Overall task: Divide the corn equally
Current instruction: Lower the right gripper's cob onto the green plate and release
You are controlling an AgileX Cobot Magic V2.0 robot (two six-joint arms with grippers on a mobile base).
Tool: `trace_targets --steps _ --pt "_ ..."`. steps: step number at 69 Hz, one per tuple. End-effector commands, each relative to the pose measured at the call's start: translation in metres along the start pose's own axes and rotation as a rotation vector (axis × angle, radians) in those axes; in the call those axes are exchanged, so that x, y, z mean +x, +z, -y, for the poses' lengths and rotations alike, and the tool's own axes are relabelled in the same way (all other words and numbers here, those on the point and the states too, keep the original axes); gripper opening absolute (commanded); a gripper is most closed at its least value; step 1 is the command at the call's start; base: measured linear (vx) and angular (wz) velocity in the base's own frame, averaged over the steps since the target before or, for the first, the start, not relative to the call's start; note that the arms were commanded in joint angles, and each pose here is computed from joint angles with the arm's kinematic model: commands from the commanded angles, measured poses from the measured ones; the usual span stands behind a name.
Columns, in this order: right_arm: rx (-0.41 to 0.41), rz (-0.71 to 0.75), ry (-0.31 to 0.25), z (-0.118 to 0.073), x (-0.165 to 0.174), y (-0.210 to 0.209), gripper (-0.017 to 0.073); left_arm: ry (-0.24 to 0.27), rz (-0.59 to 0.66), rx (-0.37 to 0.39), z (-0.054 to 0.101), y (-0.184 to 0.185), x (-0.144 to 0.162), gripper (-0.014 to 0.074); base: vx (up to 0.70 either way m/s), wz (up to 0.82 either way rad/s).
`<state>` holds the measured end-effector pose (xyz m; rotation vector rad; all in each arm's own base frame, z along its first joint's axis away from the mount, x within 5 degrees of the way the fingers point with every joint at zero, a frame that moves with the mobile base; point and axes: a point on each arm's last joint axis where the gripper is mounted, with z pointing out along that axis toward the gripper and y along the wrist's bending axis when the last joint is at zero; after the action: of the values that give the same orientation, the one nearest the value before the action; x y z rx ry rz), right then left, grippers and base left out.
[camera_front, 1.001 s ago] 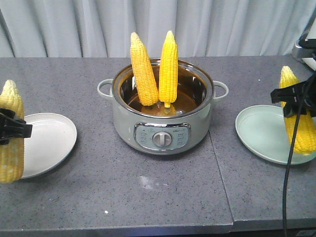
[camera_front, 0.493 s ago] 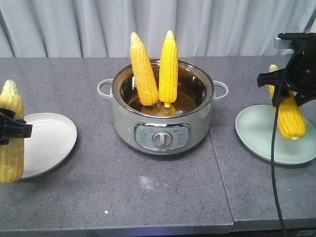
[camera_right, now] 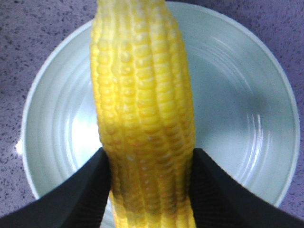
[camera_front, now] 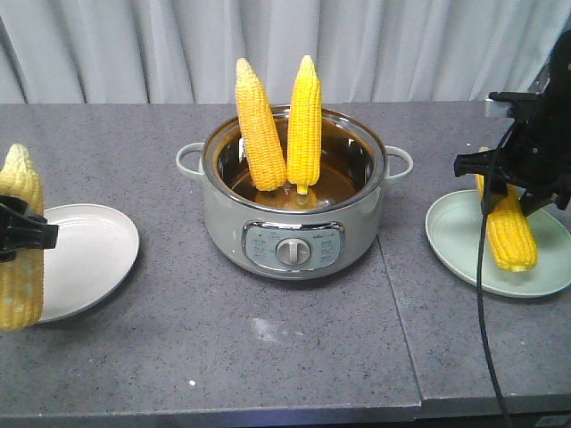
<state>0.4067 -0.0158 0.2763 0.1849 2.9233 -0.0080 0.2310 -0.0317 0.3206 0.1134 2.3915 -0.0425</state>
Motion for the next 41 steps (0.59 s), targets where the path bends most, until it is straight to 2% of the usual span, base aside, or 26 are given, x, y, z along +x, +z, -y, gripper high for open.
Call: trace_targets --steps 1,9,29,41 --pt "-0.012 0.029 0.044 0.013 0.002 -0.027 0.026 -0.008 0.108 0.006 0.0 -0.013 -0.013 0.0172 0.0 0.0" --pt "-0.01 0.028 0.031 0.02 0.002 -0.027 0.026 -0.008 0.108 0.006 0.0 -0.013 -0.013 0.0172 0.0 0.0" --pt "-0.024 0.006 0.009 0.019 0.001 -0.019 0.0263 -0.008 0.108 0.006 0.0 -0.013 -0.013 0.0172 0.0 0.0" --pt "-0.025 -0.011 -0.006 0.018 -0.001 -0.011 0.03 -0.008 0.108 0.006 0.0 -0.013 -0.013 0.0172 0.0 0.0"
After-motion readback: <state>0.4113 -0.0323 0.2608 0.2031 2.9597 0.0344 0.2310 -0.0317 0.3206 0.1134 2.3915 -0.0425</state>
